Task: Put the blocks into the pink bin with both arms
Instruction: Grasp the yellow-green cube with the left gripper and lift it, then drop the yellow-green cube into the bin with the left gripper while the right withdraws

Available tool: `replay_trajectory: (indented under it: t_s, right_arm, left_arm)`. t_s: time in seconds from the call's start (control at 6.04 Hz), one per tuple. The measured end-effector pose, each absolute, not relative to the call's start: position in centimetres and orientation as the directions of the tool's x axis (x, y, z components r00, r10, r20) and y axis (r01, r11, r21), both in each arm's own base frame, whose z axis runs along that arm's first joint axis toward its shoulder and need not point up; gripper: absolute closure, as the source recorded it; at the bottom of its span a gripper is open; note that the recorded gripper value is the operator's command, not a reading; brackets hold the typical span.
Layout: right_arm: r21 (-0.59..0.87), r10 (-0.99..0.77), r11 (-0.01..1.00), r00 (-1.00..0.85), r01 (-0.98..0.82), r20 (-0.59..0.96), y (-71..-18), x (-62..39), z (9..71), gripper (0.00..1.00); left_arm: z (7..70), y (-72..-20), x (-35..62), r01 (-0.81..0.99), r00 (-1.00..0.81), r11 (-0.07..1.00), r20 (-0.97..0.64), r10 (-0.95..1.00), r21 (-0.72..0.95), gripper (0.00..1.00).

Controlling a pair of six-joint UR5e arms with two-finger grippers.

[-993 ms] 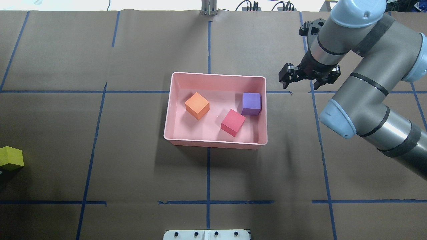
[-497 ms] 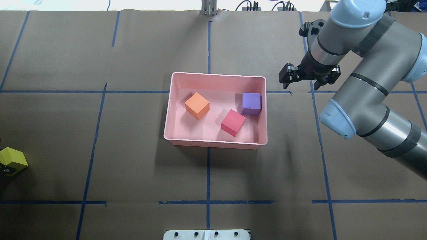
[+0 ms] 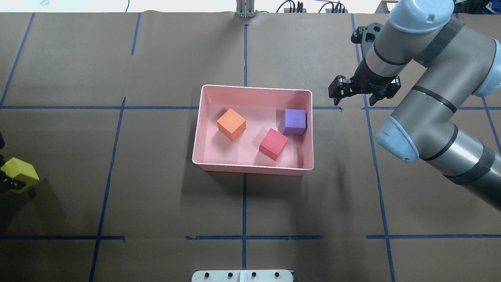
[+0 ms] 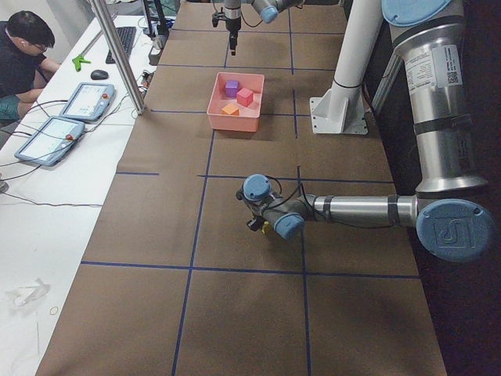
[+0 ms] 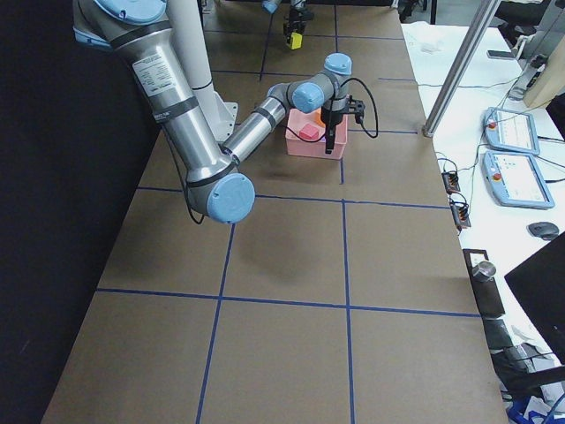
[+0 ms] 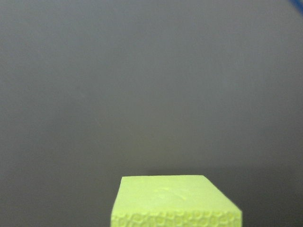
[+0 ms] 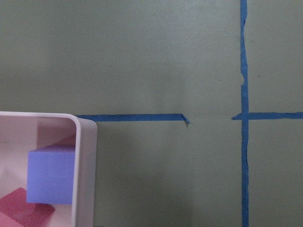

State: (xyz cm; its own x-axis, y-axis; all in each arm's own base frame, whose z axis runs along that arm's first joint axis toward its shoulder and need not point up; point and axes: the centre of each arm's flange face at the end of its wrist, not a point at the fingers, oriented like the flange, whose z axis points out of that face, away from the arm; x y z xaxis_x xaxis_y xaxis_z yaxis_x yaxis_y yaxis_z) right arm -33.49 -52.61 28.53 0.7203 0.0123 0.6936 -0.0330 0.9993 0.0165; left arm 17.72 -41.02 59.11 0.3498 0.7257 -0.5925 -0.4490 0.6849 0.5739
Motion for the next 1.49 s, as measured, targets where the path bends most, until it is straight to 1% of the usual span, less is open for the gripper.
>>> replay_trajectory:
  t_s: [0.33,0.5,0.66,0.83,0.99,1.32,1.49]
  right_arm:
    - [0.043,-0.021,0.999,0.724,-0.012,0.69,-53.0,-32.8,28.9,0.0]
    - [0.064,-0.057,0.998,0.723,0.018,0.688,-53.2,-31.7,29.8,0.0]
    - [0.093,-0.111,0.994,0.717,0.065,0.688,-53.5,-29.4,31.4,0.0]
    - [0.132,-0.175,0.985,0.712,0.116,0.68,-53.8,-25.9,33.9,0.0]
    - [0.168,-0.234,0.972,0.707,0.163,0.667,-54.1,-22.0,36.8,0.0]
    - [0.234,-0.343,0.939,0.695,0.25,0.632,-53.7,-13.0,43.6,0.0]
    - [0.258,-0.383,0.924,0.685,0.282,0.62,-52.7,-8.5,47.0,0.0]
  left_arm:
    - [47.8,-48.8,16.9,-0.399,0.434,0.754,-0.617,0.656,0.521,0.36]
    - [41.7,-52.2,17.3,-0.365,0.481,0.805,-0.646,0.593,0.467,0.36]
    - [35.7,-54.5,18.5,-0.29,0.554,0.876,-0.679,0.481,0.385,0.36]
    - [30.2,-55.0,22.3,-0.2,0.611,0.937,-0.711,0.348,0.287,0.36]
    - [25.7,-53.6,28.4,-0.143,0.633,0.968,-0.733,0.25,0.207,0.36]
    - [17.3,-49.0,40.8,-0.061,0.643,0.993,-0.757,0.118,0.103,0.36]
    - [13.4,-47.6,46.2,-0.026,0.647,0.998,-0.76,0.065,0.063,0.26]
